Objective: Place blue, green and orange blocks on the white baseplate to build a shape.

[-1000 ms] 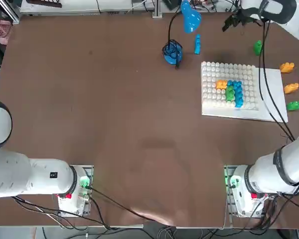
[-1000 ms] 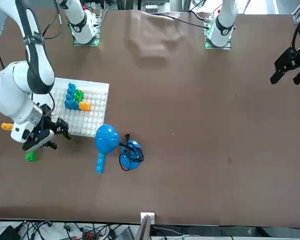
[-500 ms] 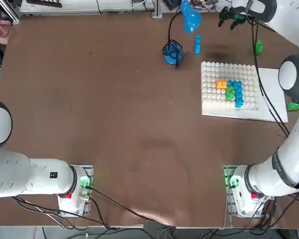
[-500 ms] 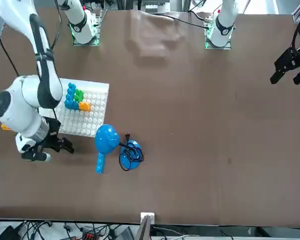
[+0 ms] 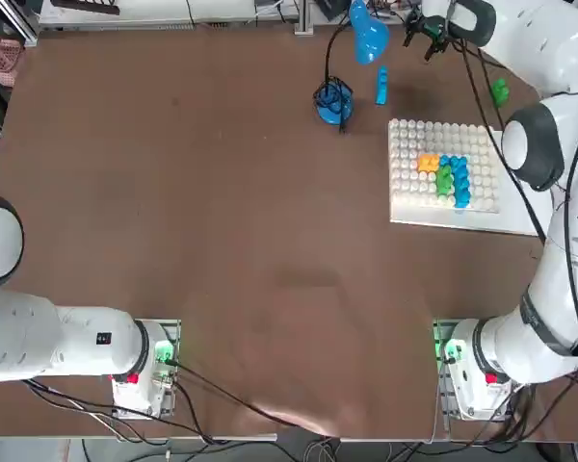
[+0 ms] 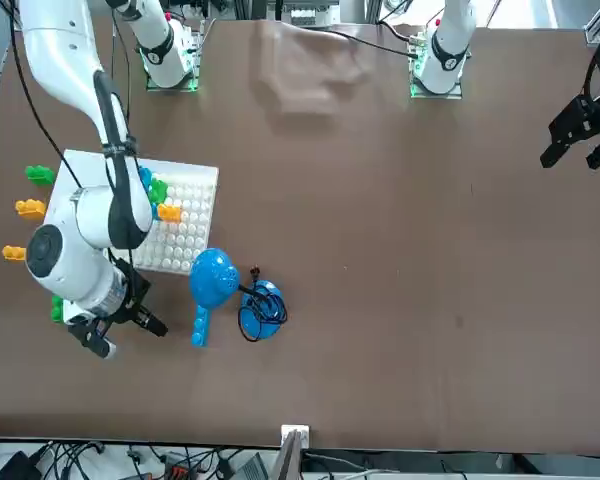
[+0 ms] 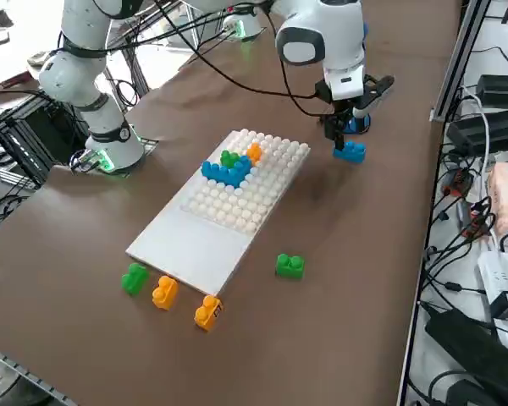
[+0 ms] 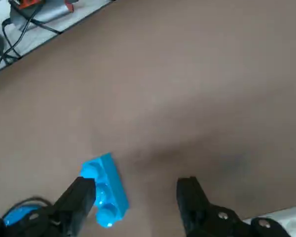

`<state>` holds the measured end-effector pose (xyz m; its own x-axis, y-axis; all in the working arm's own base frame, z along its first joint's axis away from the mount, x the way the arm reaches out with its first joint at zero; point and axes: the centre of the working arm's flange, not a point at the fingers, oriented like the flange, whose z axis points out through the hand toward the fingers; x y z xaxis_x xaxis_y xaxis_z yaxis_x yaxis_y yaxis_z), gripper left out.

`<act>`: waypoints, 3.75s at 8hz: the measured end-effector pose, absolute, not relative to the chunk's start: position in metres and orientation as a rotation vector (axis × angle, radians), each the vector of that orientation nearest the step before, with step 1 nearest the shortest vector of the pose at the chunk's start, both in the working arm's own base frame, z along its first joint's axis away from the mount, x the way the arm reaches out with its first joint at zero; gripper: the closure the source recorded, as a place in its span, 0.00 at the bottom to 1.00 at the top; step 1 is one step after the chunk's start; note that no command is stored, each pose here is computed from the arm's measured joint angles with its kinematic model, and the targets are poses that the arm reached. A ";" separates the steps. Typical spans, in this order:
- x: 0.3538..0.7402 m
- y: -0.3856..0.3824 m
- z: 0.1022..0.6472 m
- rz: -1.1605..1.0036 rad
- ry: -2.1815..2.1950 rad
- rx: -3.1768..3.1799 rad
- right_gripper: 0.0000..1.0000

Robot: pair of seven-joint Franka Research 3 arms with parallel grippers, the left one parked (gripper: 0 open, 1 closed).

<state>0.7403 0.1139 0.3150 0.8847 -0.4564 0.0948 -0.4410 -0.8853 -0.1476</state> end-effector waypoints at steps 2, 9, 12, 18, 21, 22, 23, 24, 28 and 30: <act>0.742 0.135 0.295 -0.175 0.628 -2.963 0.00; 0.732 0.175 0.258 -0.131 0.059 -3.069 0.00; 0.728 0.188 0.239 -0.110 0.031 -3.077 0.00; 0.731 0.190 0.224 -0.159 0.031 -3.074 0.14; 0.731 0.190 0.224 -0.162 0.031 -3.074 0.15; 0.731 0.190 0.224 -0.162 0.031 -3.074 0.14; 0.731 0.189 0.224 -0.163 0.032 -3.075 0.13; 0.731 0.188 0.224 -0.163 0.034 -3.076 0.11; 0.731 0.181 0.216 -0.147 0.041 -3.089 0.11; 0.731 0.182 0.216 -0.148 0.071 -3.085 0.11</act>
